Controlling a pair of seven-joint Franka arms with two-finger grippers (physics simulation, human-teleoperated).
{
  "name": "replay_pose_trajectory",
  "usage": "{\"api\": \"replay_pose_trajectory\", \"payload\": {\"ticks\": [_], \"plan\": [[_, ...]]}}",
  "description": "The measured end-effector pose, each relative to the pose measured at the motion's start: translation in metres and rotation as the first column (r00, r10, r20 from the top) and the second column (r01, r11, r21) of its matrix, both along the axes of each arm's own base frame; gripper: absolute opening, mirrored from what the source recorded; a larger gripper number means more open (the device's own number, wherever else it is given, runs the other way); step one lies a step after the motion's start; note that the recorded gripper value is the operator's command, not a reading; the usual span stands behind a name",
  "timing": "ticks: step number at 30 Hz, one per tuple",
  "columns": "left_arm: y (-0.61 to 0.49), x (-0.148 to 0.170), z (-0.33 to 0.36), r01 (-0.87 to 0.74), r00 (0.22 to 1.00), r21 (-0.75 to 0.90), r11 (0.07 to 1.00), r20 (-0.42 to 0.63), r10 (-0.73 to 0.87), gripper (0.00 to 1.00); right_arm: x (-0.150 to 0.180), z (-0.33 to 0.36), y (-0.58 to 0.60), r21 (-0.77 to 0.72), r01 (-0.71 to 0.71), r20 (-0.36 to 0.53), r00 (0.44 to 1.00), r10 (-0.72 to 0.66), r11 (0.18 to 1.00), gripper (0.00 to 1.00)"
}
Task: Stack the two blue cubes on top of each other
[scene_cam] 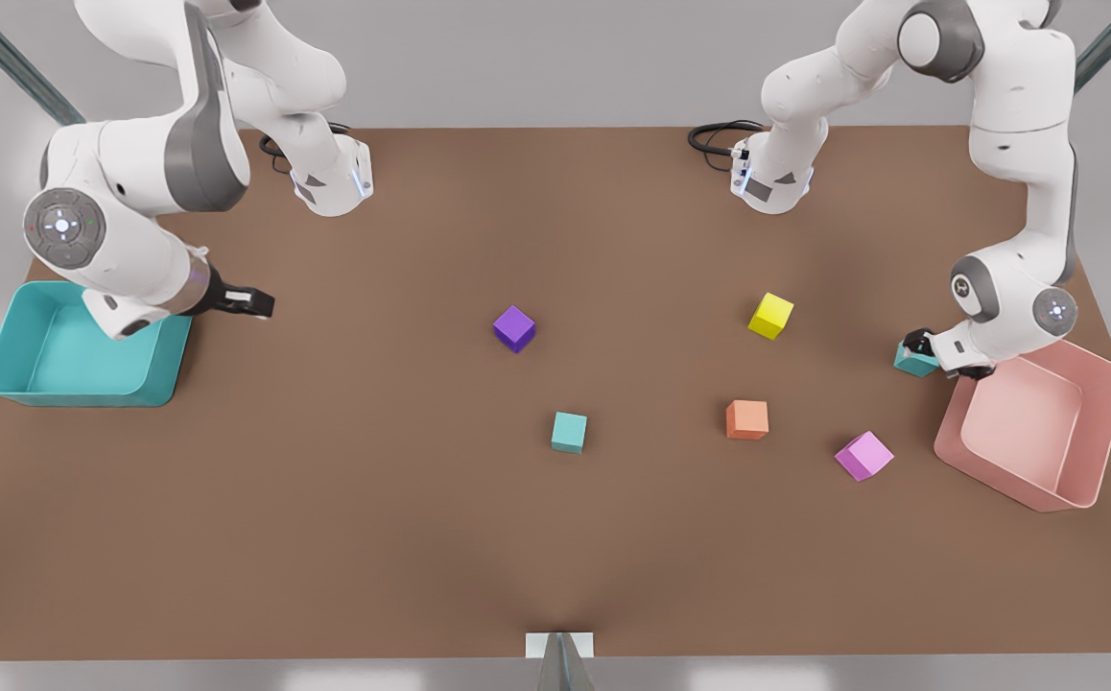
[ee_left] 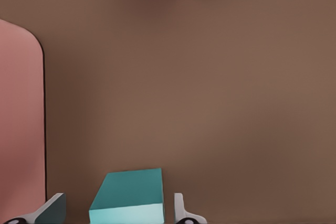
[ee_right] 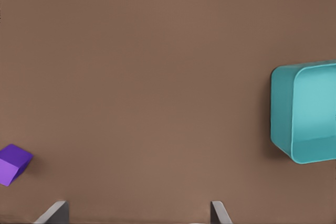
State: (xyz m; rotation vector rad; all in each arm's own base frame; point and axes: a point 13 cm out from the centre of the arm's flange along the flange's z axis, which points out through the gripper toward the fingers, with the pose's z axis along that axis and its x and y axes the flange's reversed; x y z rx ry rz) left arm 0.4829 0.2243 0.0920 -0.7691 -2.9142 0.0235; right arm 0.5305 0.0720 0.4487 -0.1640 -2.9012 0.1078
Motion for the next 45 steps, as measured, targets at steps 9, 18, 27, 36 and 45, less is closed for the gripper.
{"api": "replay_pose_trajectory", "payload": {"ticks": [9, 18, 27, 36, 45], "plan": [[-0.001, -0.008, -0.015, 0.088, 0.996, -0.023, 0.996, -0.003, -0.088, 1.00, 0.005, -0.008, 0.001, 0.032, -0.132, -0.010, 0.991, 0.133, 0.991, 1.00], [0.019, -0.025, -0.022, 0.093, 0.996, -0.036, 0.995, -0.014, -0.093, 1.00, 0.007, -0.013, 0.001, 0.051, -0.212, -0.018, 0.977, 0.213, 0.976, 1.00], [0.014, -0.040, -0.033, 0.122, 0.991, -0.058, 0.991, -0.040, -0.125, 1.00, 0.009, -0.019, 0.000, 0.065, -0.260, -0.026, 0.965, 0.262, 0.963, 1.00], [0.013, -0.044, -0.044, 0.141, 0.988, -0.069, 0.988, -0.053, -0.145, 0.62, 0.010, -0.024, 0.000, 0.079, -0.287, -0.032, 0.957, 0.290, 0.955, 1.00], [-0.052, 0.025, 0.139, 0.190, 0.980, 0.007, 0.982, 0.061, -0.190, 0.62, 0.012, -0.025, -0.001, 0.085, -0.301, -0.032, 0.952, 0.305, 0.950, 1.00]]}}
